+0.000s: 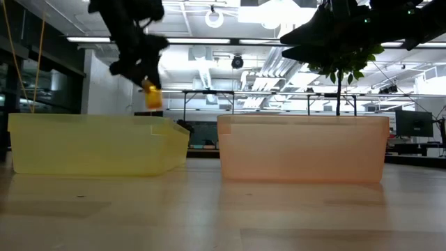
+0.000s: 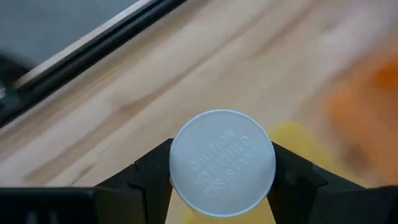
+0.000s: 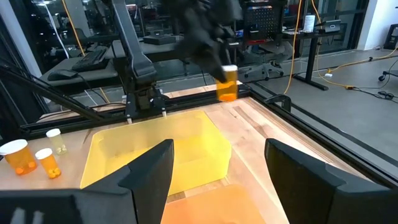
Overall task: Pick and place medicine bottles into bin by pill shape (circle, oval)
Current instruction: Put the orange capsule bottle into the orange bin
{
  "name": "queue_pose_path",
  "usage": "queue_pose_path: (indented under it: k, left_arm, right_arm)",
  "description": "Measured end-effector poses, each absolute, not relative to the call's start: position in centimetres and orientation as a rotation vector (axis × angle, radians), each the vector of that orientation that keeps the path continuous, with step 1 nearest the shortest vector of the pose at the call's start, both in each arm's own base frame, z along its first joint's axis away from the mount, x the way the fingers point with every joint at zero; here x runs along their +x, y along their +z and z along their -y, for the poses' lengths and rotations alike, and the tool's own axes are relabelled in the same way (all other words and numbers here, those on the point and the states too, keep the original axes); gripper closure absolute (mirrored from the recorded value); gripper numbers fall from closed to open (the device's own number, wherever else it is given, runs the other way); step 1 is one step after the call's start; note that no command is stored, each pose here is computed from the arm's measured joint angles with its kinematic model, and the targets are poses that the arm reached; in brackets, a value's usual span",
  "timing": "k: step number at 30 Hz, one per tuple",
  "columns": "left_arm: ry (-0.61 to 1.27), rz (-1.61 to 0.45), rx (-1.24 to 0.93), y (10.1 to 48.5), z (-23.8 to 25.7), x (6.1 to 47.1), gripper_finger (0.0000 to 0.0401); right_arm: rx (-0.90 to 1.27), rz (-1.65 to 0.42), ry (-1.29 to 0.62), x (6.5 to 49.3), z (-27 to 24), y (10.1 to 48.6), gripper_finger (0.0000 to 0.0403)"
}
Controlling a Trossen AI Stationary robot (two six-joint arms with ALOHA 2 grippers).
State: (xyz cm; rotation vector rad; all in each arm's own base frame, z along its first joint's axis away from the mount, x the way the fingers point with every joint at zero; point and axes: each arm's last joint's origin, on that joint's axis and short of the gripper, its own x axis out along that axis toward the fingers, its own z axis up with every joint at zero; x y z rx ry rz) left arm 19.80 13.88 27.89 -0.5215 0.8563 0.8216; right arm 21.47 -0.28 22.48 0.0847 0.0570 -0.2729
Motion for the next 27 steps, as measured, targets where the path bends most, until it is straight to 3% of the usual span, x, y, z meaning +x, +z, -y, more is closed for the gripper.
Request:
queue_pose_path:
  k: [8,17,27]
  left_arm:
    - [0.554,-0.704,-0.364,28.7,-8.4,25.0,0.0209]
    - [0.413,-0.809,-0.264,26.2,-6.1,31.9,0.0208]
    - [0.386,-0.911,-0.086,22.8,-7.3,38.8,0.0208]
  right_arm:
    - [0.085,-0.057,-0.273,21.5,0.3,22.5,0.0157]
    - [0.084,-0.041,-0.272,21.5,0.3,22.6,0.0157]
    - [0.081,-0.031,-0.271,21.5,0.3,22.7,0.0157]
